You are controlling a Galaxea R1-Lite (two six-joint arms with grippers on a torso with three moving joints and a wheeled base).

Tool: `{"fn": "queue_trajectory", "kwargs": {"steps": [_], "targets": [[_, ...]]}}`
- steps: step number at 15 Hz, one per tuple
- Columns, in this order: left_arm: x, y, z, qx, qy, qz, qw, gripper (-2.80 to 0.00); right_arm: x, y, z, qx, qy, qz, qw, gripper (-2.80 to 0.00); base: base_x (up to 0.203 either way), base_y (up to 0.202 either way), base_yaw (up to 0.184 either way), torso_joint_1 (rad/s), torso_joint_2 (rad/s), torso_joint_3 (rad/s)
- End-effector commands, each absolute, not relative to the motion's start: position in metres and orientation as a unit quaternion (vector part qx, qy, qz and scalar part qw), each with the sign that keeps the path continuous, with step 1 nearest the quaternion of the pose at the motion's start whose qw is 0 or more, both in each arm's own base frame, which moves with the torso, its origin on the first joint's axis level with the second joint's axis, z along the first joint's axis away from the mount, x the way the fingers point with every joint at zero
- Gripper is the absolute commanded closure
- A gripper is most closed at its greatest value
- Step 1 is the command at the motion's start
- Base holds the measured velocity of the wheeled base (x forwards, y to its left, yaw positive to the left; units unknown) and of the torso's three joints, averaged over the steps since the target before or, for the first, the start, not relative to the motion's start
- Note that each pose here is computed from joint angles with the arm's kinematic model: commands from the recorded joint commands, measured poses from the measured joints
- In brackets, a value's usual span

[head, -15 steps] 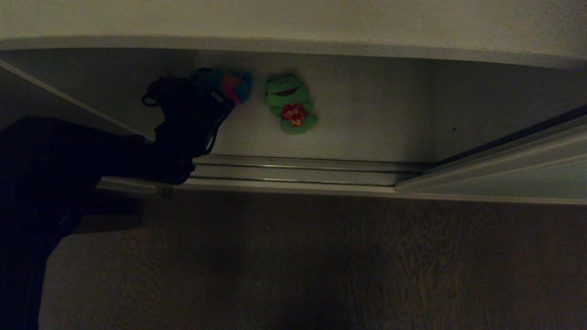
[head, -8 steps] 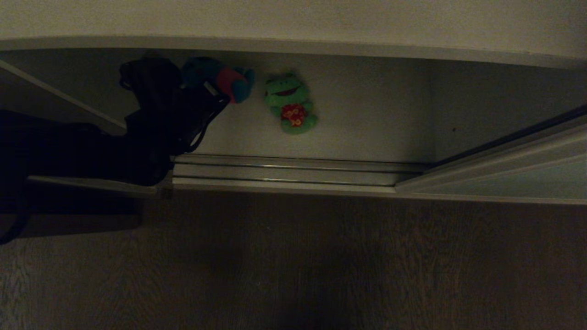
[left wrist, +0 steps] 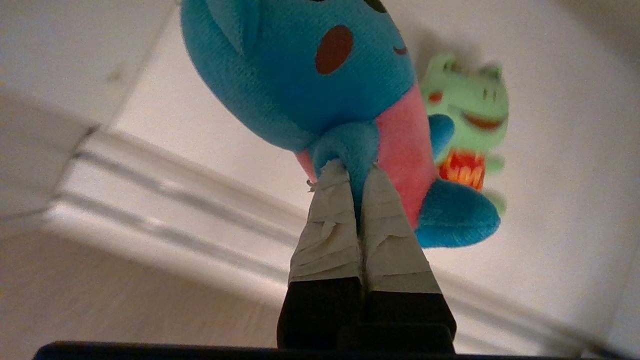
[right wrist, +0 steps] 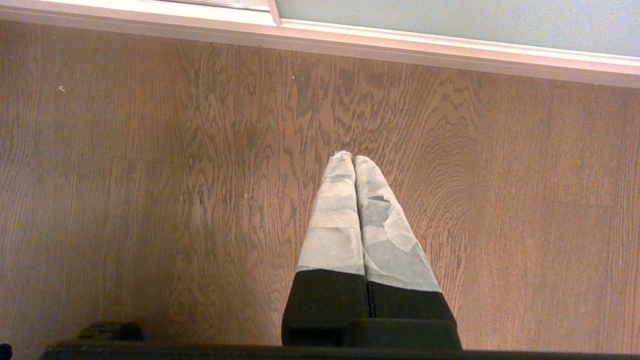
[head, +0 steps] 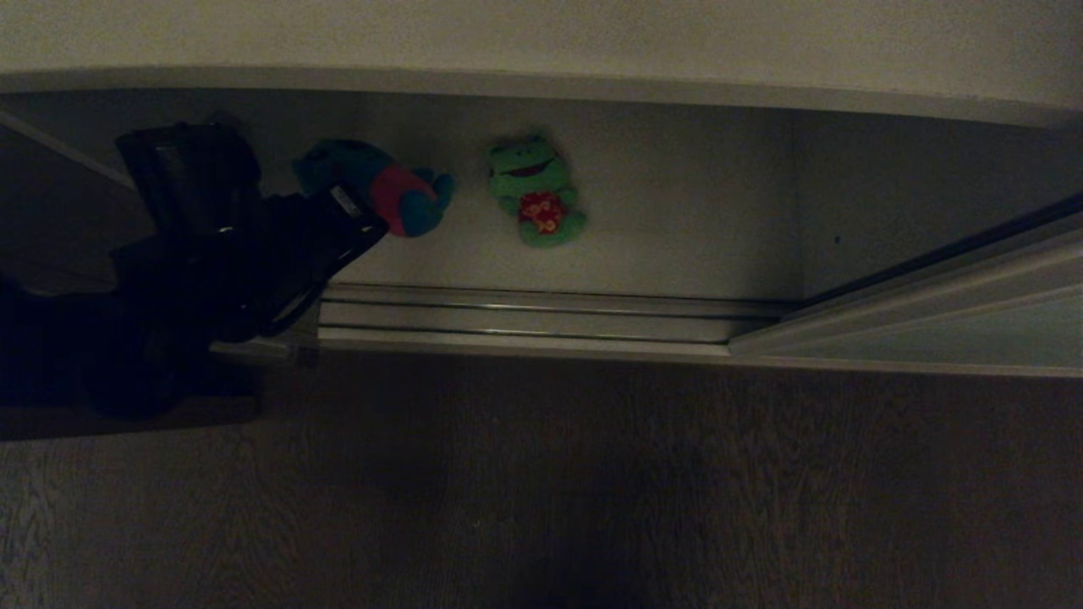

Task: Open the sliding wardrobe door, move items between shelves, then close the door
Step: Place the blue doll on the higher shelf

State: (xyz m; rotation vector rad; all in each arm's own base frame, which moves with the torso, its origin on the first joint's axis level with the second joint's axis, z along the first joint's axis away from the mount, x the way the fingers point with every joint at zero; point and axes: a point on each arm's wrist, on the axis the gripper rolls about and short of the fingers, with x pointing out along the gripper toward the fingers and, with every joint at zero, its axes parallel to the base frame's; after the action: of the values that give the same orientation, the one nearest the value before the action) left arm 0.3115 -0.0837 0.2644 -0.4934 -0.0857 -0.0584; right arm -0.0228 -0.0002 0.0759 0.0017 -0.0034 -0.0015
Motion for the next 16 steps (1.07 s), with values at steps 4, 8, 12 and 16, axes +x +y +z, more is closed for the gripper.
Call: {"fn": "queue_trajectory", "kwargs": {"steps": [4,8,12,16], "targets": [[0.244,-0.072,0.264,-0.207,-0.015,-0.039,0.977,0.00,-0.023,0.000,0.076,0.001,-0.004,-0.001,1.000,0.00,0.000,0.000,0.000,0.000,0.00,0.000],[0.195,-0.058,0.249,-0.187,0.042,-0.033,0.981,0.00,-0.023,0.000,0.076,0.001,-0.004,-0.001,1.000,0.00,0.000,0.000,0.000,0.000,0.00,0.000],[0.146,-0.042,0.248,-0.156,0.082,-0.035,0.984,0.00,-0.023,0.000,0.076,0.001,-0.004,-0.001,1.000,0.00,0.000,0.000,0.000,0.000,0.00,0.000],[0.091,-0.024,0.236,-0.123,0.123,-0.034,0.984,0.00,-0.023,0.000,0.076,0.001,-0.003,-0.001,1.000,0.00,0.000,0.000,0.000,0.000,0.00,0.000]]}}
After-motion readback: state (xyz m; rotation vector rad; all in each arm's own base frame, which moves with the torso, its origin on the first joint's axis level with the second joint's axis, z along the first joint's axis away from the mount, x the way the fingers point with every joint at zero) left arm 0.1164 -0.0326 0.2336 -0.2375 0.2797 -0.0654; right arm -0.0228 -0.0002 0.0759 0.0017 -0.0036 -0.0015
